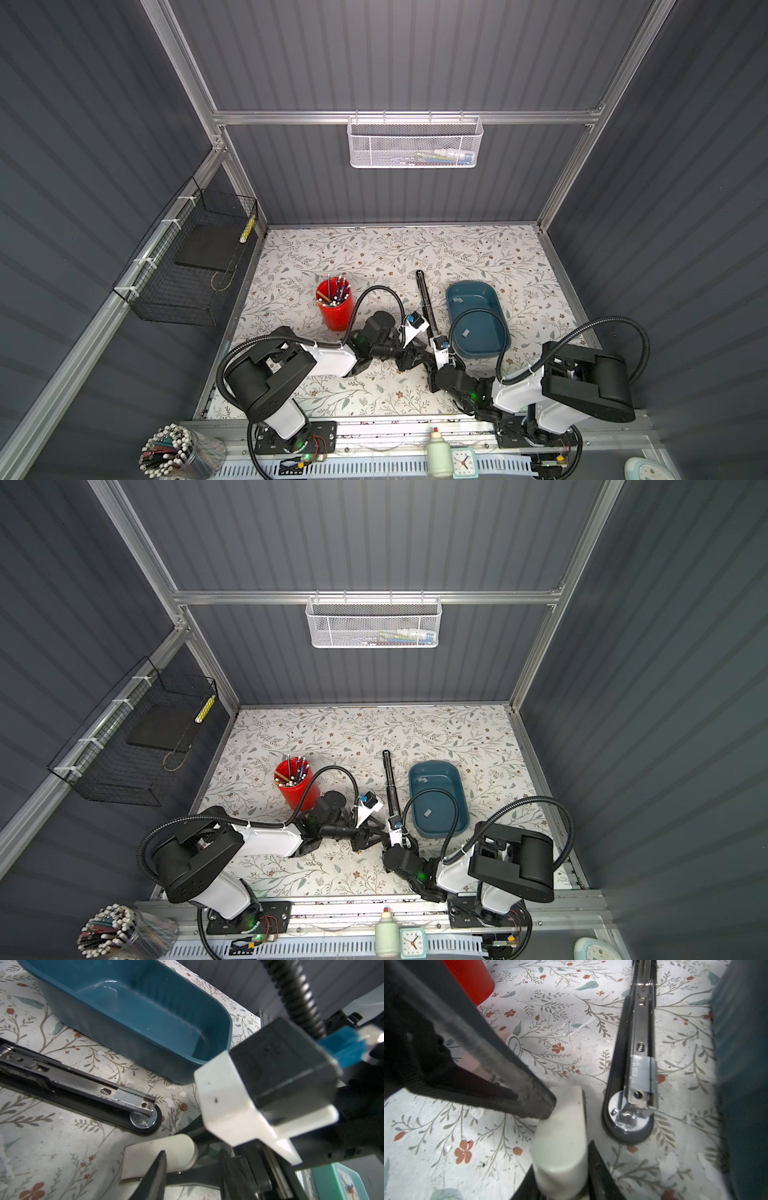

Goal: Load the staples into the stapler

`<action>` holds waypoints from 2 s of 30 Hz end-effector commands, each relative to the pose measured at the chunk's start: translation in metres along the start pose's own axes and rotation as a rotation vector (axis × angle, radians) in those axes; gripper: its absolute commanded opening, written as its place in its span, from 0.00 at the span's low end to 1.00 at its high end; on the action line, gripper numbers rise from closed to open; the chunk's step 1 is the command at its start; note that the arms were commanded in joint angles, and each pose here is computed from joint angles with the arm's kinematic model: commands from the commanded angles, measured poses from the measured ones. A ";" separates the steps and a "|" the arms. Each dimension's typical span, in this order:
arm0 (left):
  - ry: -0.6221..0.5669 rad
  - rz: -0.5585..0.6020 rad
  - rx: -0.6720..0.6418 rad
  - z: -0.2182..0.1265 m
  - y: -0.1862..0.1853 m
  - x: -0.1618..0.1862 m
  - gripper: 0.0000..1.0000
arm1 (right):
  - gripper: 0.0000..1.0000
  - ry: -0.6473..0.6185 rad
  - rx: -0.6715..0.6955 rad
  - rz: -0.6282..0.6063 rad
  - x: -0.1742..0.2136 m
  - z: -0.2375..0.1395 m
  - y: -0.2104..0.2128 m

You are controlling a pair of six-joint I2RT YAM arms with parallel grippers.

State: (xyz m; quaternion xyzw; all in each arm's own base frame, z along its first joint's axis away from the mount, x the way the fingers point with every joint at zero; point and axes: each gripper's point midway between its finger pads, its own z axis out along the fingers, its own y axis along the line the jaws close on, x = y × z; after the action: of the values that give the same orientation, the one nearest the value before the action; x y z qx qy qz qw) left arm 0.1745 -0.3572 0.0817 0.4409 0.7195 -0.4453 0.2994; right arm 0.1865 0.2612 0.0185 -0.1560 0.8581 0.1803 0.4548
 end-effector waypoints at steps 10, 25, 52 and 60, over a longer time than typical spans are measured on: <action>0.026 0.008 -0.027 0.002 0.005 0.014 0.47 | 0.44 0.087 0.017 -0.052 0.018 -0.011 -0.013; 0.014 0.023 -0.040 0.000 0.005 0.002 0.47 | 0.62 0.033 -0.034 -0.059 -0.013 -0.038 -0.008; -0.027 0.052 -0.164 -0.021 0.012 -0.009 0.46 | 0.38 -0.059 -0.047 0.019 -0.088 -0.048 0.002; -0.011 0.042 -0.174 -0.017 0.018 -0.005 0.45 | 0.37 0.026 -0.005 -0.008 -0.070 -0.028 0.001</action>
State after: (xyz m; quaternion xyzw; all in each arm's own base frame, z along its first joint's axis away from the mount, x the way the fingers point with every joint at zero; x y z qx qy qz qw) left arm 0.1933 -0.3404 0.0933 0.4172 0.7424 -0.3868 0.3537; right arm 0.2012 0.2504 0.0898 -0.1648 0.8606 0.1753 0.4487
